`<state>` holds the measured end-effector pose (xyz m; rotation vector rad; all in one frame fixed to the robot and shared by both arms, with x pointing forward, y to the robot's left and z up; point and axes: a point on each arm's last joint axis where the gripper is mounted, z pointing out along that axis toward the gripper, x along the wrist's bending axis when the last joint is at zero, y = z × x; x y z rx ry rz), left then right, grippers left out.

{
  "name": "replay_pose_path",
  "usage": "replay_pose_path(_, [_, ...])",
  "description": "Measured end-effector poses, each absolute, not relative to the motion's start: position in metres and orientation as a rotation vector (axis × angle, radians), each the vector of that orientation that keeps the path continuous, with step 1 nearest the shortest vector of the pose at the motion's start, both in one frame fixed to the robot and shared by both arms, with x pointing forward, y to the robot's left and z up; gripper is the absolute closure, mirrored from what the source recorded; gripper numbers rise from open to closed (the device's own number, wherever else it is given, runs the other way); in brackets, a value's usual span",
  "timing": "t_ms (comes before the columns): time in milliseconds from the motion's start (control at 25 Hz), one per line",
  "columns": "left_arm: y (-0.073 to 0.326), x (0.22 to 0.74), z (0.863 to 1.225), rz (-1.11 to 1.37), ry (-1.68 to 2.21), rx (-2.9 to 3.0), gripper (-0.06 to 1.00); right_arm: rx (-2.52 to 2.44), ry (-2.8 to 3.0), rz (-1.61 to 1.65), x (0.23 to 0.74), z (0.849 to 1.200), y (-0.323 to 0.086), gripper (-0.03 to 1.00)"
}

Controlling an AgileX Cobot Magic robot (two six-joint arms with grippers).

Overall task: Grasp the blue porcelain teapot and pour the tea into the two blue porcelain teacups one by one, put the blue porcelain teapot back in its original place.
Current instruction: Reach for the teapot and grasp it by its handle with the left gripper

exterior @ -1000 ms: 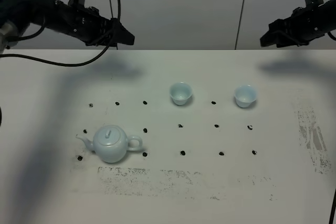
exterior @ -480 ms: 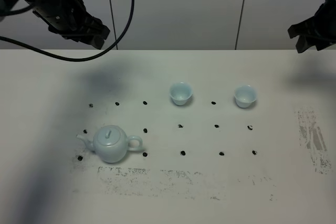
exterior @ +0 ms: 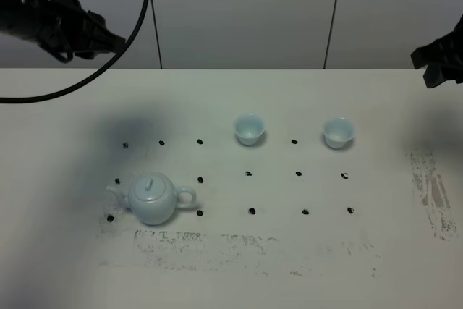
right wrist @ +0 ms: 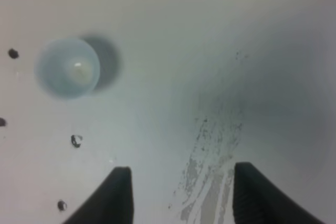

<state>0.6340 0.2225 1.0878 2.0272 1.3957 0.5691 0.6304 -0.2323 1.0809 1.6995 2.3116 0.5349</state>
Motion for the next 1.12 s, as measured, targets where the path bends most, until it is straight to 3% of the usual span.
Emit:
replay_pose_path(280, [0.231,0.603,1.093,0.694,1.355,1.928,0.52,1.657,2.208,0.623,0.565,1.098,-0.243,0.55])
replay_pose_path(720, [0.232,0.604,1.095,0.739,1.336,1.886,0.52,1.606,2.055,0.774,0.453,1.121,-0.26,0.55])
replay_pose_path(1000, [0.232,0.604,1.094,0.746,1.318,1.91,0.32,1.552,1.988,0.851,0.384,1.124,-0.27,0.55])
replay_pose_path(1120, [0.232,0.604,1.094,0.746,1.316,1.914,0.29,1.535,1.979,0.867,0.356,1.121,-0.274,0.55])
